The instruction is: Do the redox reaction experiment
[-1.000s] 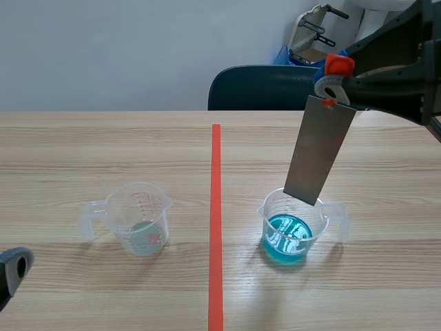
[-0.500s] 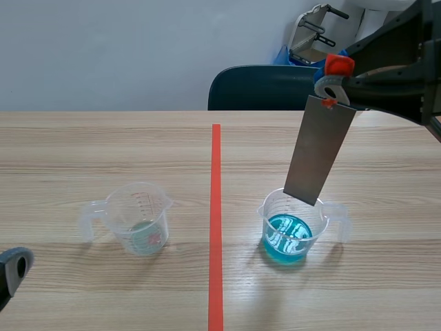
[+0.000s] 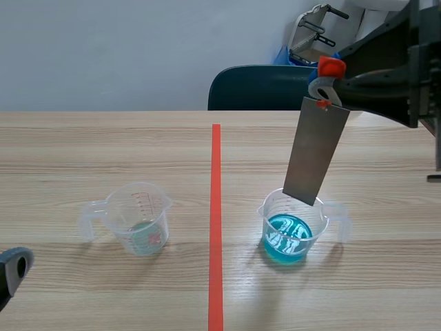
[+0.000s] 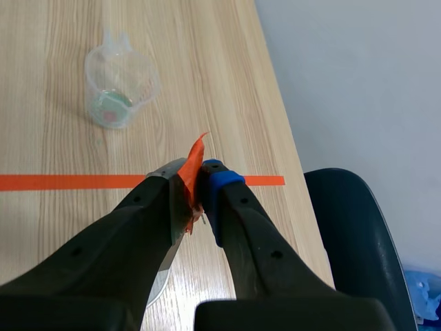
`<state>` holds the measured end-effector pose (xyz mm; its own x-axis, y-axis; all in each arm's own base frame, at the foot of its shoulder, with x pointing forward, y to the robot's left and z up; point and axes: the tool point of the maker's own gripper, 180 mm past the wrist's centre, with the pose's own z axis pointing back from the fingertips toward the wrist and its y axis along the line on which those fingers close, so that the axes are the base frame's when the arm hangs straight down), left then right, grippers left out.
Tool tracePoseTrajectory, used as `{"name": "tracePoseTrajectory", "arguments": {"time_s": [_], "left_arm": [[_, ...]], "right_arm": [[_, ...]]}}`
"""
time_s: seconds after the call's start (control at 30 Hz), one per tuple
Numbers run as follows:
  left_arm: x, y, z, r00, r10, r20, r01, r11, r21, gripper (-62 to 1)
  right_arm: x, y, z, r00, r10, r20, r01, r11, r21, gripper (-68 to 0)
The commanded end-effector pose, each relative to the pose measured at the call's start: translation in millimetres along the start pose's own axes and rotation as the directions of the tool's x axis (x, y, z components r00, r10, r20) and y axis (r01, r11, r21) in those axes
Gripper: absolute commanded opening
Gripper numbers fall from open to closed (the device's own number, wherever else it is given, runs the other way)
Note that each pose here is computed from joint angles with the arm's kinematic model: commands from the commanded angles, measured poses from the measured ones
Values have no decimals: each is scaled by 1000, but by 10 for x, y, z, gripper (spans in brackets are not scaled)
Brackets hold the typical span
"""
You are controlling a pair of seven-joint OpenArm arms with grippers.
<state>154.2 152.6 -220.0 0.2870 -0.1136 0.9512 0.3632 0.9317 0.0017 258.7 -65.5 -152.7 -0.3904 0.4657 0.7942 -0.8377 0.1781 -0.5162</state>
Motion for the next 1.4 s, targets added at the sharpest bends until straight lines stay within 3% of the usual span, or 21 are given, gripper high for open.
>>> {"name": "tracePoseTrajectory", "arguments": {"time_s": [0.0,0.27,0.47,0.93,1.37], "left_arm": [[38,-25,-2,1000,9,16,-9,1000,-1,14],[39,-25,-2,1000,9,16,-9,1000,-1,14],[39,-25,-2,1000,9,16,-9,1000,-1,14],[39,-25,-2,1000,9,16,-9,1000,-1,14],[39,-25,-2,1000,9,16,-9,1000,-1,14]], "right_arm": [[139,-83,-14,999,23,45,-22,999,-23,-667],[258,-193,-179,995,23,93,-16,997,-82,-667],[360,-186,-429,994,22,109,-14,997,-73,-667],[830,52,-1114,980,16,199,-23,999,35,-667],[1078,191,-1616,967,-21,252,-14,990,139,-667]]}}
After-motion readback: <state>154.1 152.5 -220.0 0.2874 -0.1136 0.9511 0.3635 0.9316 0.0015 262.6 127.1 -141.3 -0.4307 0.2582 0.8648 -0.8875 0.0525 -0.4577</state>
